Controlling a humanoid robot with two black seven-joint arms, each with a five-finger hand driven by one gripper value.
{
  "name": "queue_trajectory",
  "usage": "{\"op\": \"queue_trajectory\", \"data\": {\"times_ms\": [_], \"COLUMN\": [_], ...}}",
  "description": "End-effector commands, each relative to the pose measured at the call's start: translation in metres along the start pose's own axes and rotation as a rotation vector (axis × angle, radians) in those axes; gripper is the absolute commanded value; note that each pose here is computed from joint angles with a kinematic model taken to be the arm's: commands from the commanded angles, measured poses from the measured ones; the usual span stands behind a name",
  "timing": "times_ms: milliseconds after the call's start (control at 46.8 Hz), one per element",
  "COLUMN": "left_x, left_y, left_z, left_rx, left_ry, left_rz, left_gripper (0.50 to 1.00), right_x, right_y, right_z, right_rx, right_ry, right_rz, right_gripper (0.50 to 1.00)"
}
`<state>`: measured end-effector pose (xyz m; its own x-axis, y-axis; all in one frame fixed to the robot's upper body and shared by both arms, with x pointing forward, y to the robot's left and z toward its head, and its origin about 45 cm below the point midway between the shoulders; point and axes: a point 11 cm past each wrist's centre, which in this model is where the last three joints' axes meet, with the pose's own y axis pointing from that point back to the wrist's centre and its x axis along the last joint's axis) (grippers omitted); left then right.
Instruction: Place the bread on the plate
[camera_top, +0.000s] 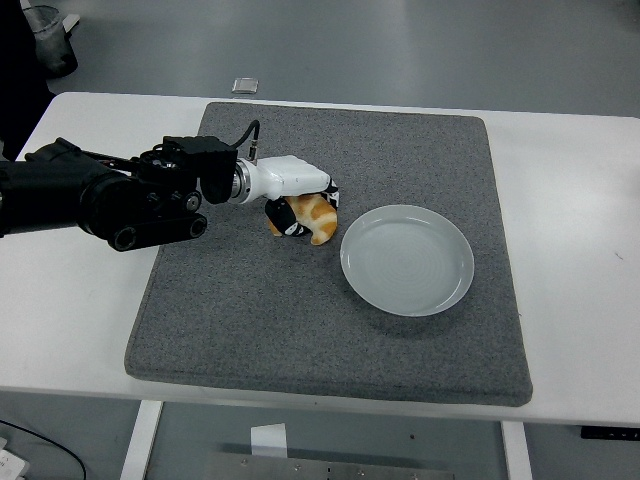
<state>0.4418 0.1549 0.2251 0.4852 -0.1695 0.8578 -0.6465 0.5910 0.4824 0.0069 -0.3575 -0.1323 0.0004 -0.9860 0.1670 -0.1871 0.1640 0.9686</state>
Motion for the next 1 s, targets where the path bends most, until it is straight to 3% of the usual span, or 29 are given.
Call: {"op": "queue_trajectory", "data": {"times_ms": [0, 983], "left_x": [0.003, 0.119], "left_y": [0.000, 0.012], "left_z": [0.002, 0.035], "left_rx": [-0.005, -0.071], "left_ry": [0.007, -0.005], "left_rz": [0.009, 0.214], "left_gripper": [0.500, 0.500], "right_x": [0.000, 0.000], "right_y": [0.000, 0.000], "right_z": [0.000, 0.000], "right_rx": [0.000, 0.000], "right_ry": [0.000, 0.000], "right_rz": [0.000, 0.000], "right_gripper": [0.932, 0.932]}}
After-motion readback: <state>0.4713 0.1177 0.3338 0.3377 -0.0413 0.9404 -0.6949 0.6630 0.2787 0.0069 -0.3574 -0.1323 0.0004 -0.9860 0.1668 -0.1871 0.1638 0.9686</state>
